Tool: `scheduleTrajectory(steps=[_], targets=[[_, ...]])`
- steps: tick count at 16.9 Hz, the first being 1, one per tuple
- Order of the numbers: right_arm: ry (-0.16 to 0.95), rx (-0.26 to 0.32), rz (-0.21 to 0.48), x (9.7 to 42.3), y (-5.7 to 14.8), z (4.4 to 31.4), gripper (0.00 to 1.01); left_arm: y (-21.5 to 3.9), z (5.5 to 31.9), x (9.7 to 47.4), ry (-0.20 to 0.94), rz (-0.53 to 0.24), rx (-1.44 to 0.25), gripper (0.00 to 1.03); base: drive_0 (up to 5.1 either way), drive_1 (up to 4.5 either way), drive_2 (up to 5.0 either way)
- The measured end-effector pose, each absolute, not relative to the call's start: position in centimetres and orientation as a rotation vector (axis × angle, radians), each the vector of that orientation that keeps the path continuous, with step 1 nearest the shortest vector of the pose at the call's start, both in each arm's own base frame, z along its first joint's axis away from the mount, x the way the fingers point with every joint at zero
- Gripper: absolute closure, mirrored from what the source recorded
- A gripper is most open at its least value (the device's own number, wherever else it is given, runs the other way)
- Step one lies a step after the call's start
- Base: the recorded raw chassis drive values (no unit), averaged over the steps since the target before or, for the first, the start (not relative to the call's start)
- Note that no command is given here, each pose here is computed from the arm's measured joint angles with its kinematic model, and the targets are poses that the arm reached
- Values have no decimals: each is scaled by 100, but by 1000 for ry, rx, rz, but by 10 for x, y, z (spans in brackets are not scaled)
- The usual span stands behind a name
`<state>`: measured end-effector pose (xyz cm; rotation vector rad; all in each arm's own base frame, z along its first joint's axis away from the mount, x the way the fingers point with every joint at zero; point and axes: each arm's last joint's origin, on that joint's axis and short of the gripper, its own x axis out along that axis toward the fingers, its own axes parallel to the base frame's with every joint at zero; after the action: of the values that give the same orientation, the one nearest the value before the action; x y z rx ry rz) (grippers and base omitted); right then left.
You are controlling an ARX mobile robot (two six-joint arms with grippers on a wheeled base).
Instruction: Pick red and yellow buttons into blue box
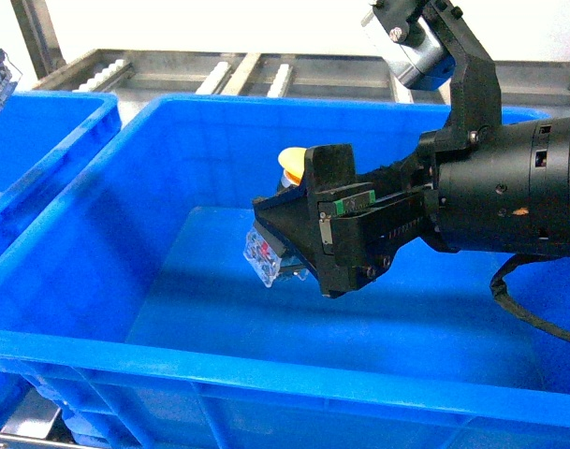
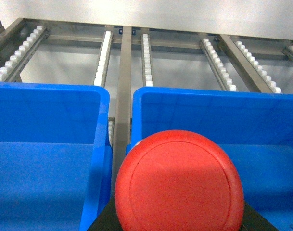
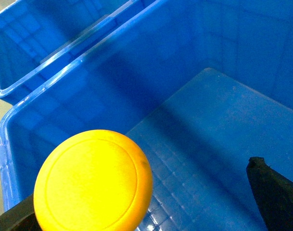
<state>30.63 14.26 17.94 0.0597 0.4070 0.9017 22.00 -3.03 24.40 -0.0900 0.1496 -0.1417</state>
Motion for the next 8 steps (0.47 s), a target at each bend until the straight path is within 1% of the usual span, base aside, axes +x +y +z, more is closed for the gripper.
scheduleTrajectory(steps=[6, 7, 8], targets=[[407, 59, 901, 306, 143, 179, 3, -30, 244, 220, 150, -142, -90, 79, 0, 0, 0], [399, 59, 904, 306, 143, 180, 3, -30, 244, 220, 150, -142, -90, 79, 0, 0, 0], [393, 49, 920, 308, 143, 182, 3, -30, 244, 220, 150, -142, -90, 79, 0, 0, 0]])
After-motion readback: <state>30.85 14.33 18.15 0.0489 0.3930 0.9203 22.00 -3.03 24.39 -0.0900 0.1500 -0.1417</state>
